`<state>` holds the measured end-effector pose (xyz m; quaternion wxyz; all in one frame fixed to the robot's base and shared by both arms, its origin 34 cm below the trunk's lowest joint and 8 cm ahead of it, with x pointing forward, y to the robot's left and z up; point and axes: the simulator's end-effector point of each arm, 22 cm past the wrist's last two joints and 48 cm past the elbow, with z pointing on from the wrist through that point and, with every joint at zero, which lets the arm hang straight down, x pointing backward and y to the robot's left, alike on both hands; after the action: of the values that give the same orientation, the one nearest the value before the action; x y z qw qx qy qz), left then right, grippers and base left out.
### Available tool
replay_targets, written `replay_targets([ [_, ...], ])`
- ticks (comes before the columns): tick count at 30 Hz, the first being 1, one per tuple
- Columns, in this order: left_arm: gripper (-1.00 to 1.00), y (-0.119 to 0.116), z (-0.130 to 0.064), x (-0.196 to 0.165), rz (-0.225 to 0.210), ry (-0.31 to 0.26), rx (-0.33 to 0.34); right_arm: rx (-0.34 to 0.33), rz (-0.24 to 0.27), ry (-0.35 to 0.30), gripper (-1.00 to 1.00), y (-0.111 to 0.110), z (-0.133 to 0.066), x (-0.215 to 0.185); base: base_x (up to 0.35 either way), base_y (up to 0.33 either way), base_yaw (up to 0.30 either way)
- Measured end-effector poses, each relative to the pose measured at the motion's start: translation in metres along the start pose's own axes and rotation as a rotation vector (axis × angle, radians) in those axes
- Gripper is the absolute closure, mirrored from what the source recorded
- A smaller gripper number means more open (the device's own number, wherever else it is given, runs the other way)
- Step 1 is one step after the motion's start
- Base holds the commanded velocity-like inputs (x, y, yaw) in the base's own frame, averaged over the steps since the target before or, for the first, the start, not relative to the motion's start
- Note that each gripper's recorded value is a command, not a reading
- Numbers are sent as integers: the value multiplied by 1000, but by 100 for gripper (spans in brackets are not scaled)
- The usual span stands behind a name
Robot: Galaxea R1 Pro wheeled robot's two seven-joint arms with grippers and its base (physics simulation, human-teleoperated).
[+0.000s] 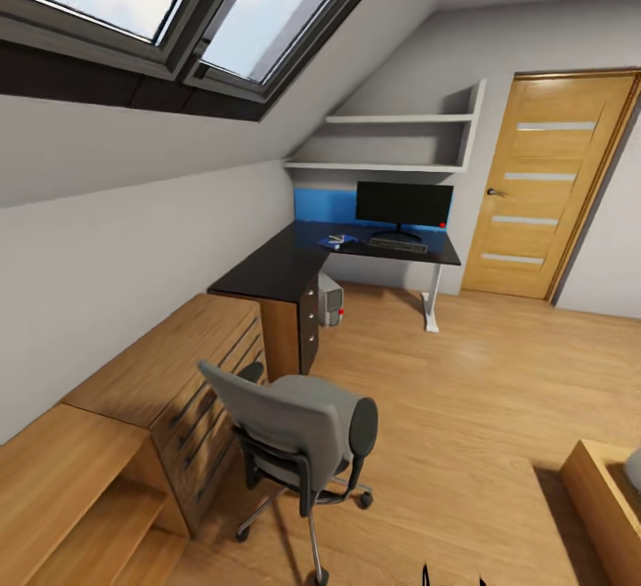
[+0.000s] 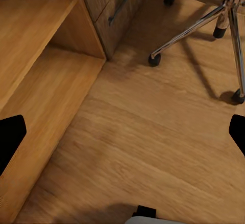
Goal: In the bedroom, organize the workspace by keeping the computer under the desk, ensuring the monitor is on the desk, placing the keyboard on the desk next to the monitor, placing the mouse on the desk next to the keyboard, moving the folder from the swivel chair onto the desk next to the mouse, stacking the notebook on top of the folder with the pen on top of the notebook, and positioning the swivel chair next to the desk.
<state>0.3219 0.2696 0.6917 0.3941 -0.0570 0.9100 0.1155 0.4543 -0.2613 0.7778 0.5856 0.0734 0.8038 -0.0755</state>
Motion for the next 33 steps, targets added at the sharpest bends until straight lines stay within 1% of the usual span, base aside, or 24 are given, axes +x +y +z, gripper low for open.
replay_targets([
  [16,-100,0,0,-2,-2,-6,0,1,2,-6,-100,0,1,-3,-1,303,-272],
  [24,-100,0,1,-3,-2,-9,0,4,5,-8,-100,0,1,-3,-49,296,-271],
  [29,-100,0,1,-4,-2,-9,0,5,5,-8,-100,0,1,-4,-23,113,-254],
  [33,-100,0,1,-4,-3,-10,0,5,5,-7,-100,0,1,-3,-24,66,-124],
])
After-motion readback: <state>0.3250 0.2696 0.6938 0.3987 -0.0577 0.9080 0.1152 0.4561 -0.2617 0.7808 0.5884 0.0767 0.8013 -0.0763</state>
